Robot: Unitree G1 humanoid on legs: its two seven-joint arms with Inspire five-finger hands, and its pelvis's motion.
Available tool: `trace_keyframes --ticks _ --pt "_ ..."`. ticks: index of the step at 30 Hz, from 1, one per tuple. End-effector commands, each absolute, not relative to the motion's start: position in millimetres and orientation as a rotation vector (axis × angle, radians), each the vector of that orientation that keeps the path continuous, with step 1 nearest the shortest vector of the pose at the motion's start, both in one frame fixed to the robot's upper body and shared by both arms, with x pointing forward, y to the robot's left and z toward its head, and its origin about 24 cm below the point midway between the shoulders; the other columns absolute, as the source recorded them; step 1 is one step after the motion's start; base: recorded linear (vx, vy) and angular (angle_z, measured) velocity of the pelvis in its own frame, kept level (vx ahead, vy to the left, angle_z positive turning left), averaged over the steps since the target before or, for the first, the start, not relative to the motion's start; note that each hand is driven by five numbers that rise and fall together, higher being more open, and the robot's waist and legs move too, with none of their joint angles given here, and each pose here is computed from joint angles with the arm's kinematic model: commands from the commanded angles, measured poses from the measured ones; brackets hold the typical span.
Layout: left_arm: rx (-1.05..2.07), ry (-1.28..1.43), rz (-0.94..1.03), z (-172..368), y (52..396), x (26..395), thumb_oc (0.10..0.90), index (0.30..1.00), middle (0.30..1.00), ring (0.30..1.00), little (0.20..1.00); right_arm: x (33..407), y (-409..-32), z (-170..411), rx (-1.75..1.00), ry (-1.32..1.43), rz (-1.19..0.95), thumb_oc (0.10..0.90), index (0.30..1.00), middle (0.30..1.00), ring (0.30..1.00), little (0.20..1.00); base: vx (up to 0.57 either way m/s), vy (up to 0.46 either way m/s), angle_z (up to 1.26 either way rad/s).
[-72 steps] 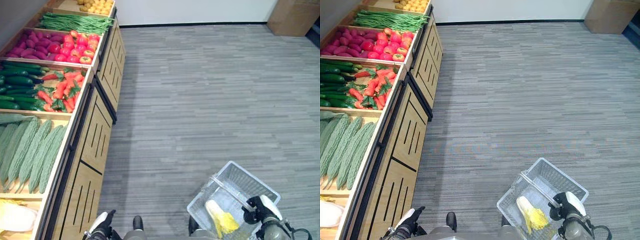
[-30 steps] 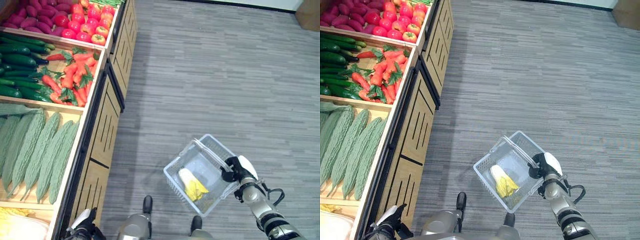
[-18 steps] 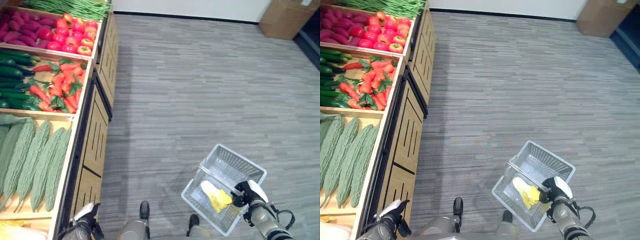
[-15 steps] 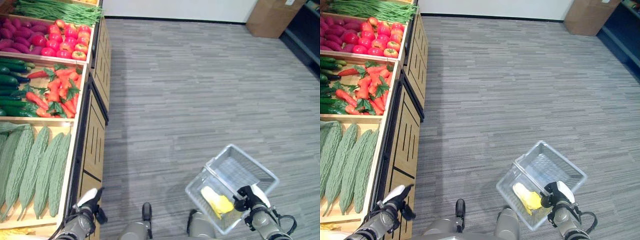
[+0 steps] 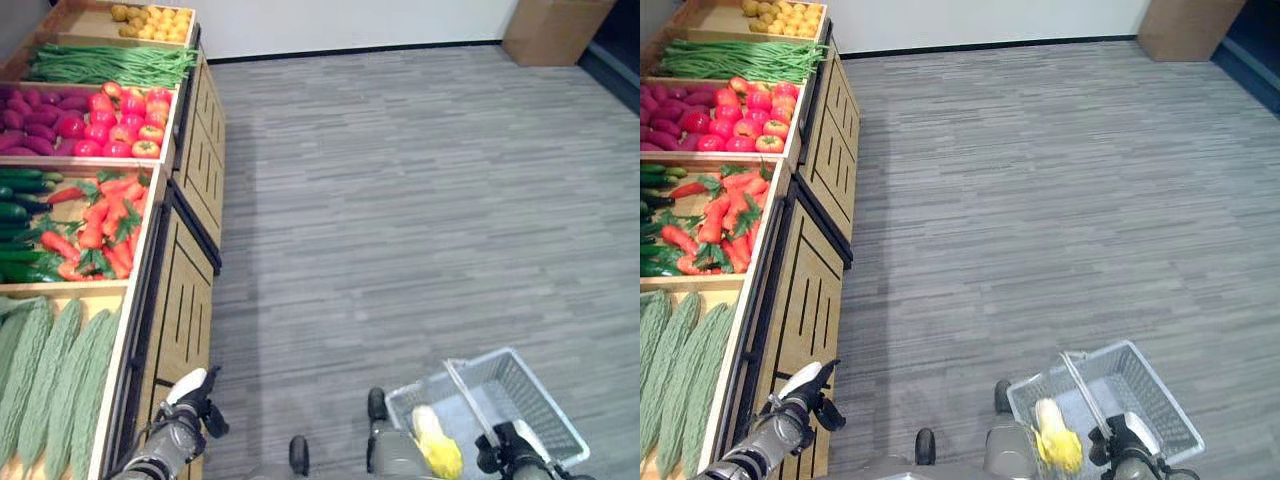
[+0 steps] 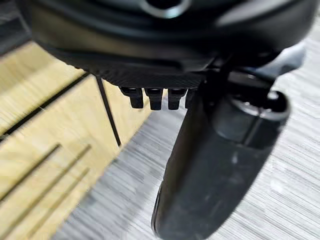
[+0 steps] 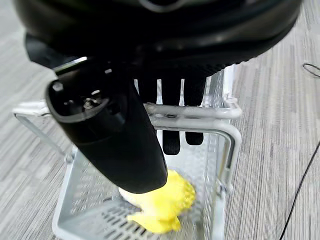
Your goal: Get the vegetables into the basket
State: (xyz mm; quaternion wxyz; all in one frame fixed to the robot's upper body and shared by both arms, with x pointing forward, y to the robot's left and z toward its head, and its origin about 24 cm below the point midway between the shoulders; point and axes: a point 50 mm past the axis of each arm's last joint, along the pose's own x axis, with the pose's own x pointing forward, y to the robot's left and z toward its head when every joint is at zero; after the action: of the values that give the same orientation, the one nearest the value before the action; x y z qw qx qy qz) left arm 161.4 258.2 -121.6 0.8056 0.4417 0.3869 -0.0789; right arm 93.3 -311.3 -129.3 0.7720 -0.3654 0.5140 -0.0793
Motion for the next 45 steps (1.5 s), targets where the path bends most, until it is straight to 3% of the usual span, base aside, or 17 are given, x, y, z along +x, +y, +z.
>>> trace_keyframes --ticks 1,16,28,38,45 --pt "1.004 0.701 -0.084 -95 276 197 0.9 1.0 1.0 1.0 1.0 131 -339 -100 -0.829 0.937 -0.297 0.4 0.3 0.3 0.3 0.3 0.09 -0.125 0.23" --pt "0.956 0.897 -0.017 -123 276 156 0.9 1.0 1.0 1.0 1.0 188 -338 -52 -0.972 0.616 -0.225 0.4 0.3 0.3 0.3 0.3 0.08 -0.129 0.14" --pt "1.01 1.138 -0.167 -145 284 82 0.9 1.0 1.0 1.0 1.0 216 -316 -34 -0.987 0.462 -0.16 0.4 0.3 0.3 0.3 0.3 0.17 0.098 0.08" --pt "0.975 1.133 -0.07 -140 295 88 0.9 1.0 1.0 1.0 1.0 219 -299 -52 -0.934 0.516 -0.153 0.4 0.3 0.3 0.3 0.3 0.14 0.204 0.02" --pt "0.999 1.055 -0.063 -131 297 113 0.9 1.0 1.0 1.0 1.0 191 -301 -81 -0.879 0.687 -0.157 0.4 0.3 0.3 0.3 0.3 0.22 0.166 0.1"
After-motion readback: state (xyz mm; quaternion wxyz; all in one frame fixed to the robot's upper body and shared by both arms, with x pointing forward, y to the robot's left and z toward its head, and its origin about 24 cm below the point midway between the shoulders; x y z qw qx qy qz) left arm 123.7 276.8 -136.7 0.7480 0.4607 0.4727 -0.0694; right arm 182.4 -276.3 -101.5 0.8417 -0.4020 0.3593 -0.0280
